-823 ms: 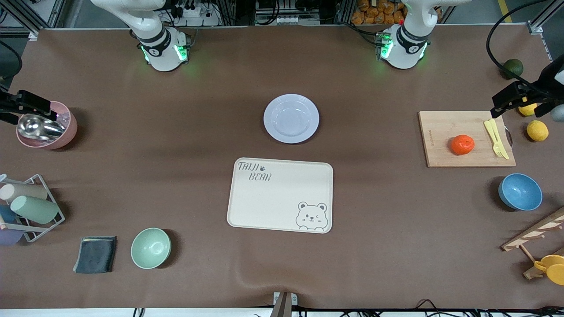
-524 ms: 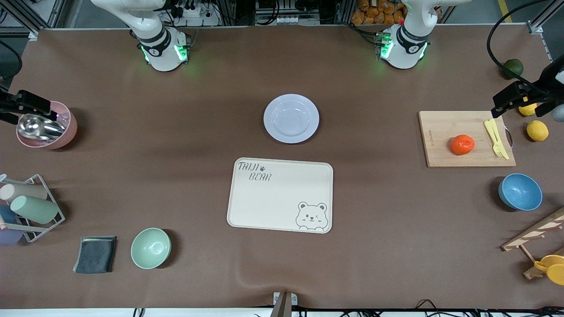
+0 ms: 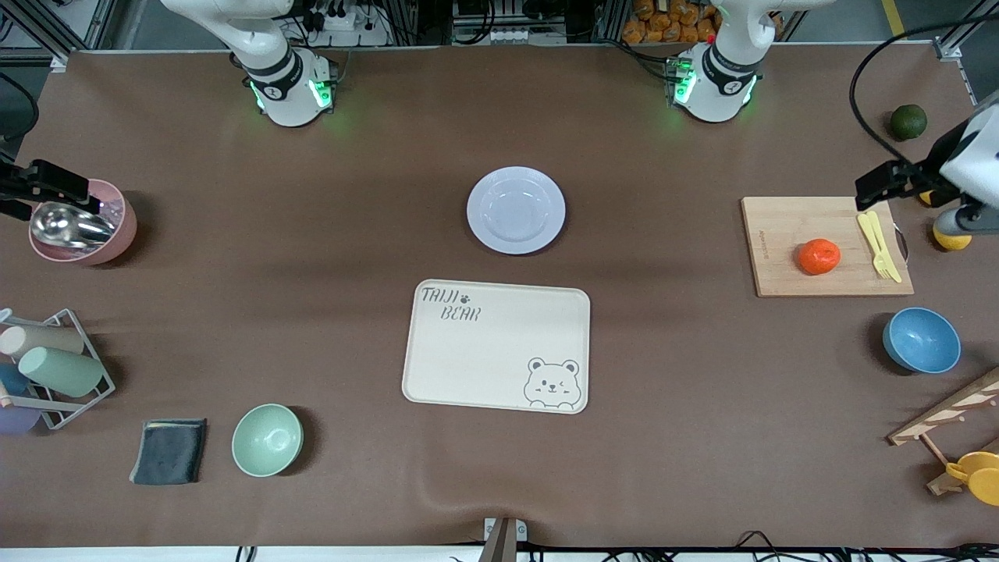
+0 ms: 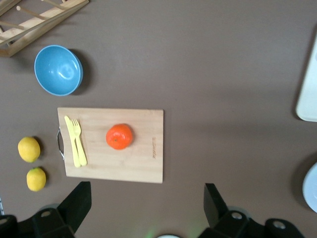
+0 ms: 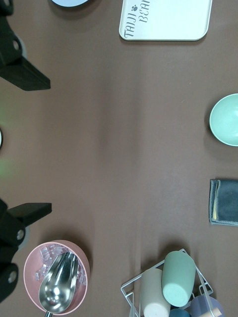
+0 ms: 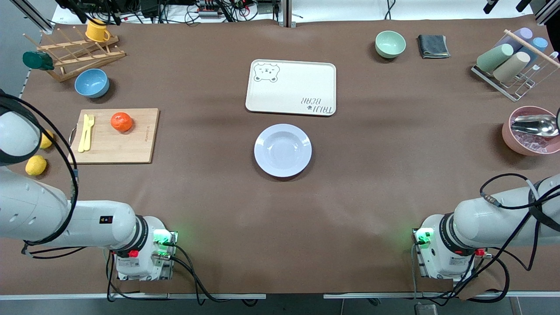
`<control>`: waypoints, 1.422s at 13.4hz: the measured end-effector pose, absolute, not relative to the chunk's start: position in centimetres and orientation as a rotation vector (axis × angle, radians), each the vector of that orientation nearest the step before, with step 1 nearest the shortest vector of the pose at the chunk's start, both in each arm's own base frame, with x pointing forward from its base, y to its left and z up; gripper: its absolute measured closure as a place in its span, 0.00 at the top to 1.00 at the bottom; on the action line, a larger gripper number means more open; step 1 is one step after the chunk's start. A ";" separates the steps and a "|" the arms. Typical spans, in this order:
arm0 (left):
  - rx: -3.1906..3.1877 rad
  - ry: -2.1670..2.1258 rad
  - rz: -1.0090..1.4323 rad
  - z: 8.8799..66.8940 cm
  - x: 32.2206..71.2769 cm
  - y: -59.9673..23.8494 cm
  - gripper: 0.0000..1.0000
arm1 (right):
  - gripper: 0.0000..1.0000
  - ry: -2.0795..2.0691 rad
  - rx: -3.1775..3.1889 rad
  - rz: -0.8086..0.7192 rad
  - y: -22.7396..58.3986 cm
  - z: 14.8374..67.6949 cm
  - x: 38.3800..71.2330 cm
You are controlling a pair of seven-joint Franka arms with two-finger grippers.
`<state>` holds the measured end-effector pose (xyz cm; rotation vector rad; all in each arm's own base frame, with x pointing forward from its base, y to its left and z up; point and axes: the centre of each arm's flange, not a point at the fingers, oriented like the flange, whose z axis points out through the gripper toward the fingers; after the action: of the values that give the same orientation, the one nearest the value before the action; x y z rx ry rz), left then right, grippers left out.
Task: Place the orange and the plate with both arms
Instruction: 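Reach the left gripper to the orange while the right gripper moves out, then grasp the orange with the left gripper while the right gripper approaches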
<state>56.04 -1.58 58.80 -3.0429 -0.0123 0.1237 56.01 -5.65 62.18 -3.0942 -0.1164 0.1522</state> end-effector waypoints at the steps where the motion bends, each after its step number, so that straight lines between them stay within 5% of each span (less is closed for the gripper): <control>1: -3.042 -0.015 0.119 57.0 56.3 -1.3 1.00 | 1.00 -0.119 -3.091 0.171 -5.5 61.8 56.1; 19: -3.075 -0.234 0.145 30.3 49.8 11.1 1.00 | 1.00 -0.029 -2.565 0.628 -0.8 42.0 58.6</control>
<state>49.78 11.07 30.28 -3.0754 -0.2336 0.1455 58.61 -0.77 41.97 -2.5653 -0.0286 0.6279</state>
